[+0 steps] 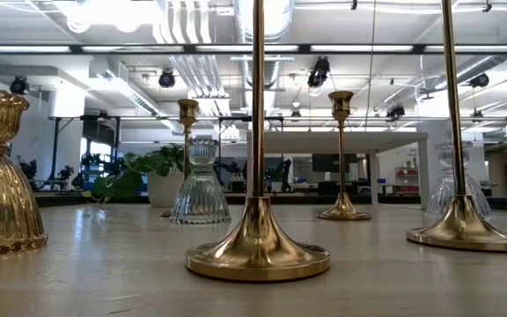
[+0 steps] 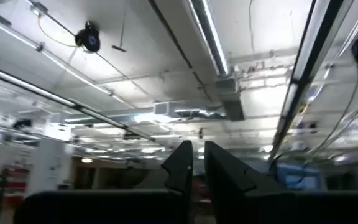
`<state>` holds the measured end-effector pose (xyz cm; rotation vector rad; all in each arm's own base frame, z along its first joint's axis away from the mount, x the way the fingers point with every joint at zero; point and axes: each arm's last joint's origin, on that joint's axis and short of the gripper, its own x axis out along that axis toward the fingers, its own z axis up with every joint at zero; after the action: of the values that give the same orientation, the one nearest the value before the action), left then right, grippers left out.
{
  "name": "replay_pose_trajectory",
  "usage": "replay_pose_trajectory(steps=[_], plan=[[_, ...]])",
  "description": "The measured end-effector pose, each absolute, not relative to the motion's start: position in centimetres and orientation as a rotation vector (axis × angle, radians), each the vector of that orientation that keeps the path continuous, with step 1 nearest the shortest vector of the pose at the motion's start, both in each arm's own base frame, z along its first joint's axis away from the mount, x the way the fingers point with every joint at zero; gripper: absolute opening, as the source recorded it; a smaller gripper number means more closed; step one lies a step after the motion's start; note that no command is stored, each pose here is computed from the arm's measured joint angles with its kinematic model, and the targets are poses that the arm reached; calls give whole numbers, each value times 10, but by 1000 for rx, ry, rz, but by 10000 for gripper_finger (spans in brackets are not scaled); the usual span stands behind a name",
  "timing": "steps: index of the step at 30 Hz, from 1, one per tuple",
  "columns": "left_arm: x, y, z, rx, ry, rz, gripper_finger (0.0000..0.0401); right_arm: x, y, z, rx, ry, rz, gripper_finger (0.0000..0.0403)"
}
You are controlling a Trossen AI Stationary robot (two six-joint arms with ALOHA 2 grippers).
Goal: Pick & Place candle stick holders
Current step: Put the transparent glass candle holder on the shelf
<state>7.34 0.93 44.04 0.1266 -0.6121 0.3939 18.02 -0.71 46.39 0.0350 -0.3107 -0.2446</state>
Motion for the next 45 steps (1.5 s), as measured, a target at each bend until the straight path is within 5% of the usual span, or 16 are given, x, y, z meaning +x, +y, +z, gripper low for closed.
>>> replay_pose_trajectory(steps=[9,18,27,45], plan=[[35,11,499,191,-279,441,46,216,-8,507,88,75,-285,34],[42,12,527,141,47,409,46,217,-8,530,136,355,-293,34],[71,15,509,118,301,519,46,186,-8,515,289,704,-403,34],[151,17,414,-41,461,688,46,138,12,462,472,827,-449,34]])
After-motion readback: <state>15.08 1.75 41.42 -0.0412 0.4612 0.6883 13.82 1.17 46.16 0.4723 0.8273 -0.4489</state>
